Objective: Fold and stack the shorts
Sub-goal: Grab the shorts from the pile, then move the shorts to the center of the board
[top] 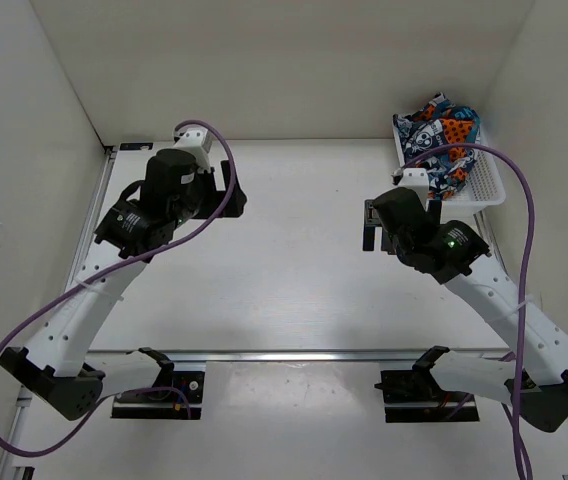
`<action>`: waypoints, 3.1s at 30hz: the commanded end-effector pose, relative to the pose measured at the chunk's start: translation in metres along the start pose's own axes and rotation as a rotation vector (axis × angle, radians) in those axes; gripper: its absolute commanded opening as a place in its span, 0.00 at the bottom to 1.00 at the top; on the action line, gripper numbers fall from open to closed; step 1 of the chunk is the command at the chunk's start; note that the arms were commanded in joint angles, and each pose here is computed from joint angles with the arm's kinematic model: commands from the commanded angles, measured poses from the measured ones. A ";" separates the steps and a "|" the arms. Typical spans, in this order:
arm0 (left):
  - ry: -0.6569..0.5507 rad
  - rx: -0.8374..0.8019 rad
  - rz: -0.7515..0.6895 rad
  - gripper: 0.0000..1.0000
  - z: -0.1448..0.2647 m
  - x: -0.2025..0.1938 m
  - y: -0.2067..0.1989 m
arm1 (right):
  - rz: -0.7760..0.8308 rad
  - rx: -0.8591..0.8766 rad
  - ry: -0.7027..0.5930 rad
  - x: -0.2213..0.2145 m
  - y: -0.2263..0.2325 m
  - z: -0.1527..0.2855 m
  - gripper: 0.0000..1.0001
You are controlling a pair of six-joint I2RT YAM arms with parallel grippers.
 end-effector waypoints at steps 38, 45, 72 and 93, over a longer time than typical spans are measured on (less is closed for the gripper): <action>0.270 0.132 -0.024 1.00 -0.063 -0.081 0.034 | -0.644 0.096 -0.028 0.150 -0.189 -0.344 0.94; 0.314 0.174 -0.022 1.00 -0.080 -0.092 0.039 | -0.752 0.132 -0.098 0.141 -0.183 -0.419 0.70; 0.189 0.109 0.011 1.00 -0.021 -0.021 0.031 | -0.300 0.387 -0.688 0.323 -0.112 0.041 0.00; 0.081 0.237 0.191 0.96 0.039 -0.004 0.101 | -0.112 0.640 0.036 0.086 0.135 -0.008 0.91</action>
Point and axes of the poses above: each gripper's point midway between its finger pads, its own z axis back along the fingers, its own y axis along the line the jaws close on, x = y × z, the point moved 1 cm from there along z, back along the fingers, and after that the axes turned 10 degrees about z, right-handed, at the moved point
